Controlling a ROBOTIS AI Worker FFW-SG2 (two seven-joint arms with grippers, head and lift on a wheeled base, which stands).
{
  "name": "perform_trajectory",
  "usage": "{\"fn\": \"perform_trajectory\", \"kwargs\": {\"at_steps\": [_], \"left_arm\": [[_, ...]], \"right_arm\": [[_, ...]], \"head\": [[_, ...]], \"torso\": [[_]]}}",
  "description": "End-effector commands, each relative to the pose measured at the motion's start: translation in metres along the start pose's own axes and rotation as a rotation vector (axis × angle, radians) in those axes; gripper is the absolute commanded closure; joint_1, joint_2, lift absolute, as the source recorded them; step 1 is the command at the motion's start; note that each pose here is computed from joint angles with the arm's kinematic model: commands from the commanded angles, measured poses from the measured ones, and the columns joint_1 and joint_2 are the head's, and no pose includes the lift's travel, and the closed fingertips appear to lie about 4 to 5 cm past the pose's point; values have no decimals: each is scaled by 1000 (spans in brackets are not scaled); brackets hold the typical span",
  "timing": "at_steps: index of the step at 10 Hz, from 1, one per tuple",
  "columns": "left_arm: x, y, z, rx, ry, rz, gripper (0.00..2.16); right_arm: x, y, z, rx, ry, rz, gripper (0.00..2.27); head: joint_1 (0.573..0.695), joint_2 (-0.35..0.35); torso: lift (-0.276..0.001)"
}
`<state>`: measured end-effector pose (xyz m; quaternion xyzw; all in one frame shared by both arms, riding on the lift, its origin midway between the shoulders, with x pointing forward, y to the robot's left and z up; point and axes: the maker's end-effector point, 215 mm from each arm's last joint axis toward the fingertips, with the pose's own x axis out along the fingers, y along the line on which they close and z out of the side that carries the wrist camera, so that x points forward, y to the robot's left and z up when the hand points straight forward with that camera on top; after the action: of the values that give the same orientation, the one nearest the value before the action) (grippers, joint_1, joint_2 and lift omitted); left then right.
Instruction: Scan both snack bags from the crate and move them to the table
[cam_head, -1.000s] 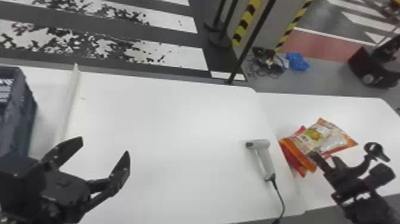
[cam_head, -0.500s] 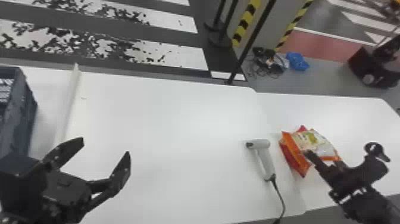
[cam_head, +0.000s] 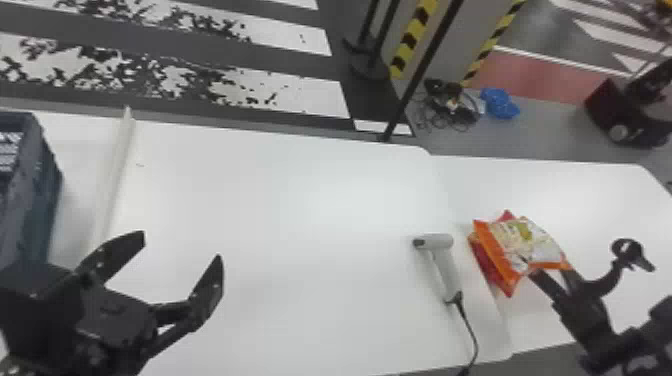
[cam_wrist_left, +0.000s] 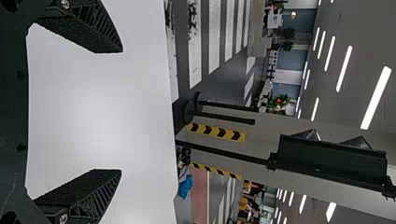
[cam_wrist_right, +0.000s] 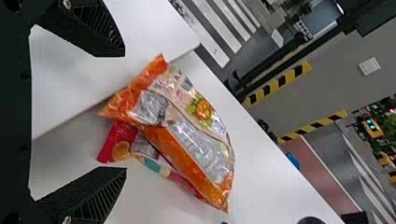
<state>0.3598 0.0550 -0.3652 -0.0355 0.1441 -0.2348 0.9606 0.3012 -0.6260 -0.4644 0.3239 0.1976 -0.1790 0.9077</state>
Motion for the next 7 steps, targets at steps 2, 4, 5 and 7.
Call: {"fn": "perform_trajectory", "kwargs": {"at_steps": [2, 4, 5, 7], "left_arm": [[3, 1, 0, -3, 2, 13, 73], [3, 4, -8, -8, 33, 40, 73], [-2, 5, -20, -16, 87, 59, 70], [-15, 8, -32, -17, 151, 71, 73]], "right_arm": [[-40, 66, -27, 6, 77, 176, 60], [-34, 138, -66, -122, 76, 266, 60], [-27, 174, -87, -202, 65, 308, 39], [-34, 264, -128, -355, 28, 416, 36]], "head": [[695, -350], [695, -350], [695, -350], [695, -350]], "torso": [[-87], [-87], [-87], [-87]]}}
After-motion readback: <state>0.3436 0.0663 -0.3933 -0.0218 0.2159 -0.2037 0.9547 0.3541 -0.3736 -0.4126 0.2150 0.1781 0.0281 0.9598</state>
